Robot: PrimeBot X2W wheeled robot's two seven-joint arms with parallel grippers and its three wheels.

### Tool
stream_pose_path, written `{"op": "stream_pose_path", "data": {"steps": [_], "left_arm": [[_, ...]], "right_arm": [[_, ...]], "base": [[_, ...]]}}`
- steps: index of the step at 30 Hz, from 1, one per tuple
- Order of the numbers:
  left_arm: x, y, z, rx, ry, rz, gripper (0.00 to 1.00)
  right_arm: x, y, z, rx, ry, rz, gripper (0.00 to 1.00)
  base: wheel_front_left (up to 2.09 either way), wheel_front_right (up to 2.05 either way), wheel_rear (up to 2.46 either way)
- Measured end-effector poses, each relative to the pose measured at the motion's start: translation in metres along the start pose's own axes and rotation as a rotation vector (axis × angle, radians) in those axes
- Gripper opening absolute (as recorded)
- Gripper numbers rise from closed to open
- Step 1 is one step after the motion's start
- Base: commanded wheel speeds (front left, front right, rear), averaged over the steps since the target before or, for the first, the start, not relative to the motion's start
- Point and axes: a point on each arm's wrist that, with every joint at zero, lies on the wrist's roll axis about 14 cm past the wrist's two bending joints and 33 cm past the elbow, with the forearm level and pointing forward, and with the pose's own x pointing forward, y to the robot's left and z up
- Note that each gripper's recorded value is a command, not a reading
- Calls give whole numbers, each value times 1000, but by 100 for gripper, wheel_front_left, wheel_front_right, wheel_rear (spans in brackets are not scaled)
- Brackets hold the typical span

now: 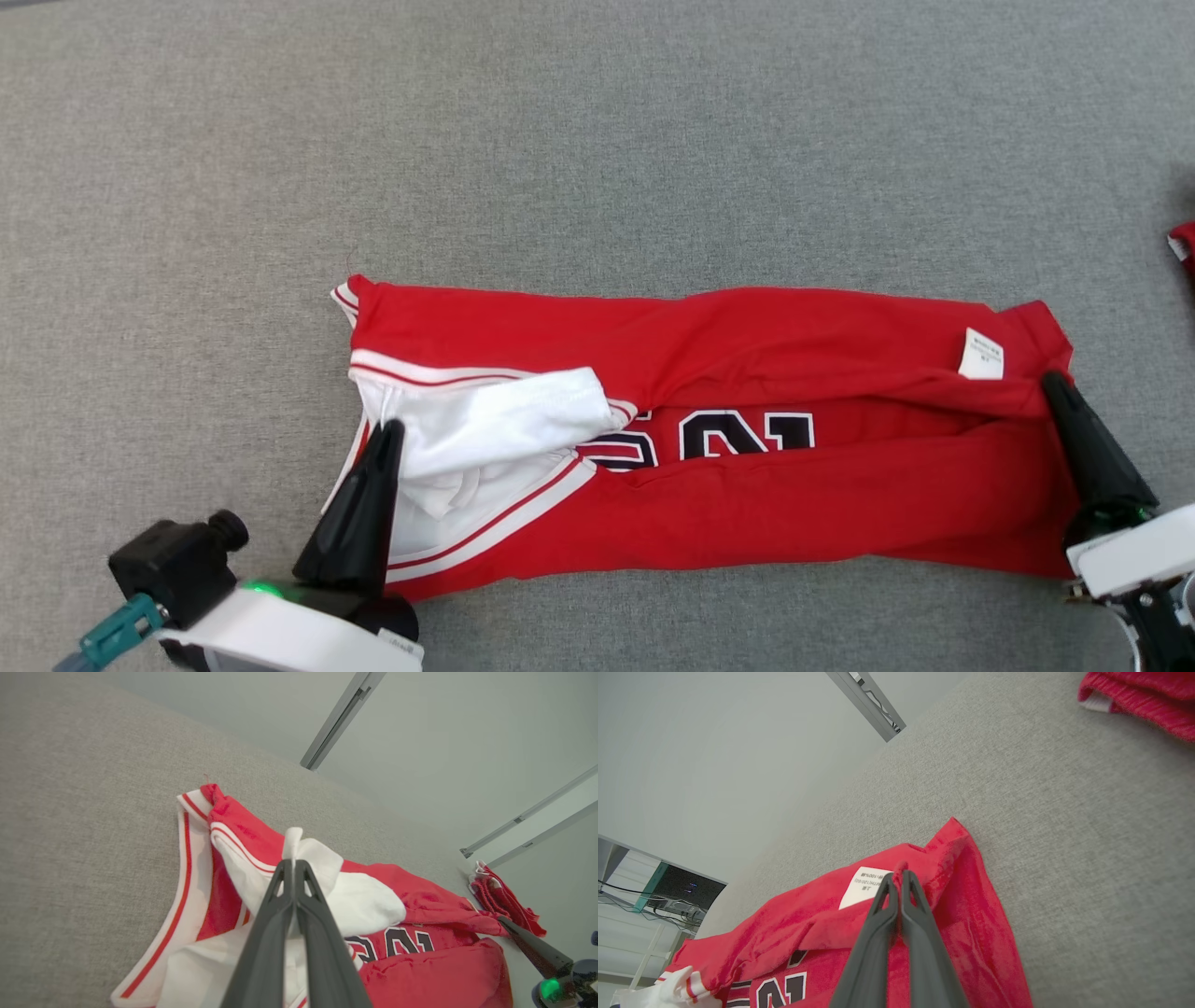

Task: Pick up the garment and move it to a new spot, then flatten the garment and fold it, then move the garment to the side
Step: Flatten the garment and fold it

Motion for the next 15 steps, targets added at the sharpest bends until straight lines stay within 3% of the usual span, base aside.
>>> {"op": "stream_pose_path", "data": {"steps": [8, 9, 10, 11, 15], "left_arm": [[-16, 29, -33, -36, 101, 108, 0], [-17, 32, -38, -53, 116, 120, 1], [-18, 35, -45, -61, 135, 127, 46], [-19, 38, -50, -58, 151, 135, 100], [-16, 48, -49, 27, 124, 151, 100]], "right_arm": [[-14, -14, -21, -39, 32, -45, 0], [-15, -16, -23, -47, 38, -50, 33], [-15, -17, -25, -59, 41, -51, 77], [-15, -17, -25, -64, 37, -50, 100], [-11, -9, -15, -151, -21, -15, 100]], "base": [[0, 0, 0], [0, 0, 0], [0, 0, 0], [0, 0, 0], [0, 0, 0]]}}
